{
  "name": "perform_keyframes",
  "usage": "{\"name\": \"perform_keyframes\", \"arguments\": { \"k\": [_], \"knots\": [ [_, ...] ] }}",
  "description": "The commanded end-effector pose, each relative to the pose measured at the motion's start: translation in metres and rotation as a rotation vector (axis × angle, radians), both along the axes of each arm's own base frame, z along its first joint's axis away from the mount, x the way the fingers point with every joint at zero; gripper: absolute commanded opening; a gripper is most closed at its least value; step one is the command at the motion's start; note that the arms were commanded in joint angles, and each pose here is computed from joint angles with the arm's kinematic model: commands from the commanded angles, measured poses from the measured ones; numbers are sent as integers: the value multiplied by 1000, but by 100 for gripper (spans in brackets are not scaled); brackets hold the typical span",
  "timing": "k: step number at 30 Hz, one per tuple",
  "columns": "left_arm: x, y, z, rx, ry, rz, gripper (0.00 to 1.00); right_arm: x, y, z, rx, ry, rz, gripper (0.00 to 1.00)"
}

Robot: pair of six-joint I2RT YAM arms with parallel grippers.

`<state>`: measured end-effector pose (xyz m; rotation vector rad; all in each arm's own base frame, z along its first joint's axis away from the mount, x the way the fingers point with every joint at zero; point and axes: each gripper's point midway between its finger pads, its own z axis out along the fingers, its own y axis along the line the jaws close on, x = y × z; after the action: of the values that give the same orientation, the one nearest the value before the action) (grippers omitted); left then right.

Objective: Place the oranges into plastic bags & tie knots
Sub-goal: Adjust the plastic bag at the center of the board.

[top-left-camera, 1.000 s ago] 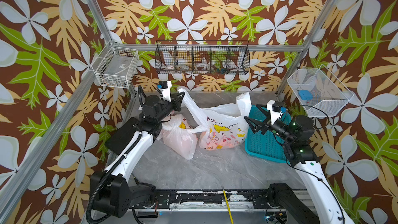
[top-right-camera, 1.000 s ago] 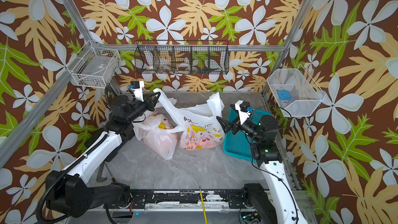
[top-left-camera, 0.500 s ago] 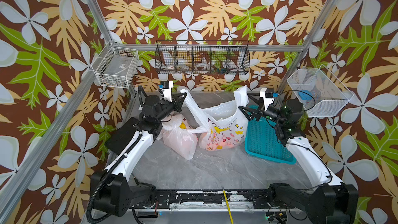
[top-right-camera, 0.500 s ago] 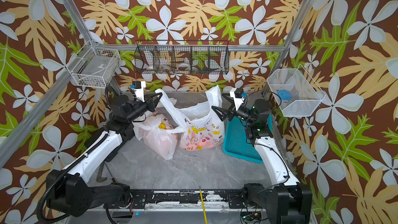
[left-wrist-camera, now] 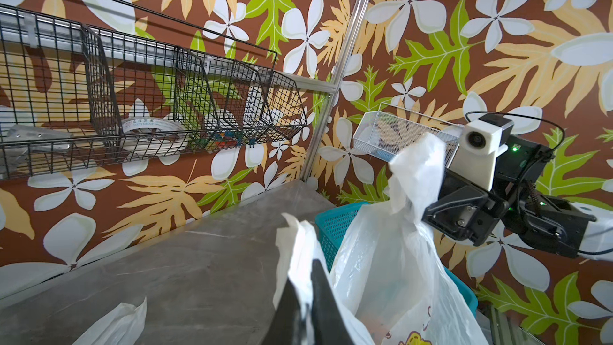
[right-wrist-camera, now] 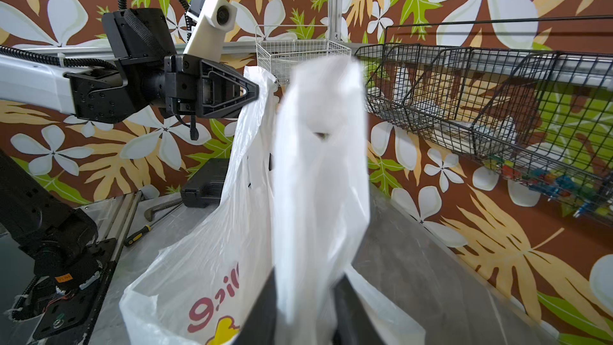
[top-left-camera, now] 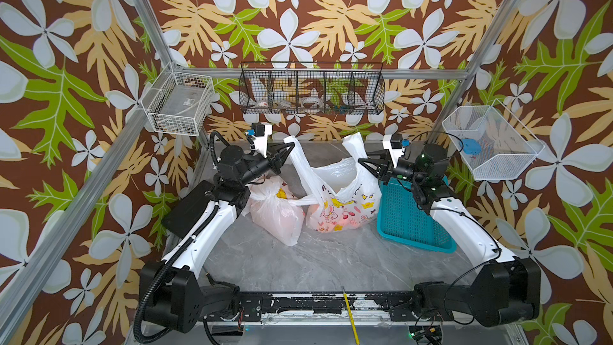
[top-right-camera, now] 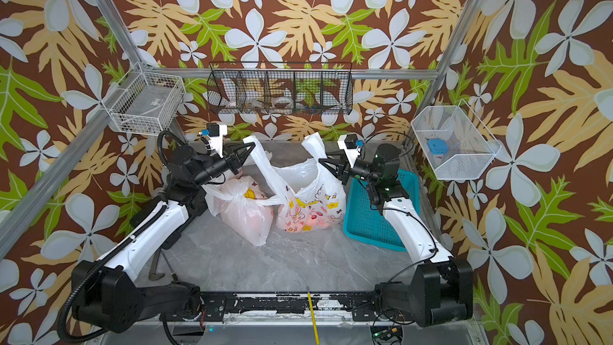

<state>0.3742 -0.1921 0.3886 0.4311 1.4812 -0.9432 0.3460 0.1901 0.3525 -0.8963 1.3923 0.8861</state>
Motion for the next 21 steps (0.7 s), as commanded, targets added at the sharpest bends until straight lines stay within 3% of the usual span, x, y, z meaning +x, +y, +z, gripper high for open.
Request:
{"name": "perform_keyframes", "arguments": {
  "k": [1, 5, 8, 14, 17, 21],
  "knots": [
    [-7, 6, 12, 4, -69, 27, 38, -1, -3, 5, -12, -29, -32, 0],
    [-20, 19, 8, 28, -98, 93, 71, -4, -5, 11, -21, -42, -55, 0],
    [-40, 20, 5, 37, -124, 66, 81, -5, -6, 12, -22, -45, -65, 0],
    [-59, 28, -34, -39, -81, 77, 87, -8, -8, 10, -22, -47, -77, 0],
    [-63, 19, -45, -140, -69, -9, 88, -10, -8, 11, -19, -44, -72, 0],
    [-56, 5, -50, -183, -90, -62, 88, -12, -7, 13, -14, -41, -69, 0]
  ]
}}
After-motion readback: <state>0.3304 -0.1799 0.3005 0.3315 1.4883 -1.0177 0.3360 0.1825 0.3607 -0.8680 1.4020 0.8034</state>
